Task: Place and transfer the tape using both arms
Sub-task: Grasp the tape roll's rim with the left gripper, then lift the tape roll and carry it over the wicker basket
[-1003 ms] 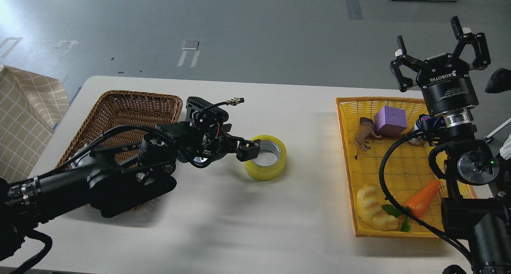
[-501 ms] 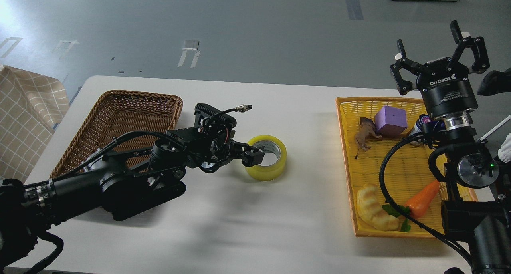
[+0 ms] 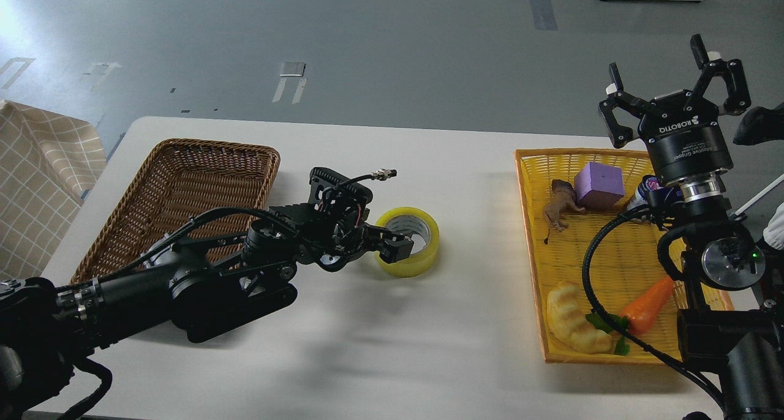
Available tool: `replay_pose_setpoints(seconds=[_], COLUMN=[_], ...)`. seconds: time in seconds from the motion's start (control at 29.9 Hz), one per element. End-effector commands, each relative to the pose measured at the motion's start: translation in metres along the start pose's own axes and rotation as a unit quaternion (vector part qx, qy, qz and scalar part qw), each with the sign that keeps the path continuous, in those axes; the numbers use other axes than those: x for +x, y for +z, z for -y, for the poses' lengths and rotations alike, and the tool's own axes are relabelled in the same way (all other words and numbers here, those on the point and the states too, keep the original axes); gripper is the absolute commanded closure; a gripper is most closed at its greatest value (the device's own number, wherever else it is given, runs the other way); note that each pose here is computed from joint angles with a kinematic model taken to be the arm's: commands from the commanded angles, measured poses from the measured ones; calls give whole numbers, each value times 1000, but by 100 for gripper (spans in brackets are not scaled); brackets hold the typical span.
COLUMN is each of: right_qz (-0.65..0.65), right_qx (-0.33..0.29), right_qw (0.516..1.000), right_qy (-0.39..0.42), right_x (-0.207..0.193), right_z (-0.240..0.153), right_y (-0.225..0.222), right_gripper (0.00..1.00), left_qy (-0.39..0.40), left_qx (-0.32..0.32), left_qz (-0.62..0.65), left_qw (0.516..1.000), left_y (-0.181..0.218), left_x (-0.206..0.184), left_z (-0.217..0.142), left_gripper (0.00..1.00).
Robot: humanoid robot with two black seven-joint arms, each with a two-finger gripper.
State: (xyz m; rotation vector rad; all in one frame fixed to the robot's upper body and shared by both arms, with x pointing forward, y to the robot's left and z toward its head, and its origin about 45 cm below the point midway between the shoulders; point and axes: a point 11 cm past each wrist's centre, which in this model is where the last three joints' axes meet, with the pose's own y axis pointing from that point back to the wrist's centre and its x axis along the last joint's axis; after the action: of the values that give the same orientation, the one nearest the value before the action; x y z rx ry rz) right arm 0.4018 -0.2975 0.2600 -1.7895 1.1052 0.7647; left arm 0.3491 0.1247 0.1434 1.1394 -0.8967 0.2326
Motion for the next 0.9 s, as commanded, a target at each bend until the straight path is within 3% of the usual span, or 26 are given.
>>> replay_pose_setpoints(seconds=[0.0, 0.03, 0.37, 0.43, 0.5, 0.67, 0.87], right_qz=[1, 1, 1, 1, 1, 1, 1], right_qx=[0, -1, 1, 0, 0, 0, 0], right_qw=[1000, 1000, 1000, 1000, 1000, 1000, 1000], right_qy=[4, 4, 6, 6, 6, 6, 6], right_x=[2, 2, 3, 4, 4, 4, 3], right_z=[-3, -2, -4, -4, -4, -4, -4], right_y=[0, 1, 0, 1, 1, 1, 1], right_gripper=[2, 2, 1, 1, 1, 1, 1], left_qy=[-3, -5, -14, -15, -14, -7, 41], left_qx=[4, 8, 19, 22, 28, 42, 40], left_qz=[-3, -4, -13, -14, -12, 6, 33], left_qw=[1000, 1000, 1000, 1000, 999, 999, 998], left_y=[-2, -5, -9, -12, -14, -18, -18], left_x=[-2, -3, -8, -9, -9, 10, 69], left_z=[2, 3, 10, 10, 11, 6, -12], left_gripper=[24, 32, 59, 75, 100, 100, 100])
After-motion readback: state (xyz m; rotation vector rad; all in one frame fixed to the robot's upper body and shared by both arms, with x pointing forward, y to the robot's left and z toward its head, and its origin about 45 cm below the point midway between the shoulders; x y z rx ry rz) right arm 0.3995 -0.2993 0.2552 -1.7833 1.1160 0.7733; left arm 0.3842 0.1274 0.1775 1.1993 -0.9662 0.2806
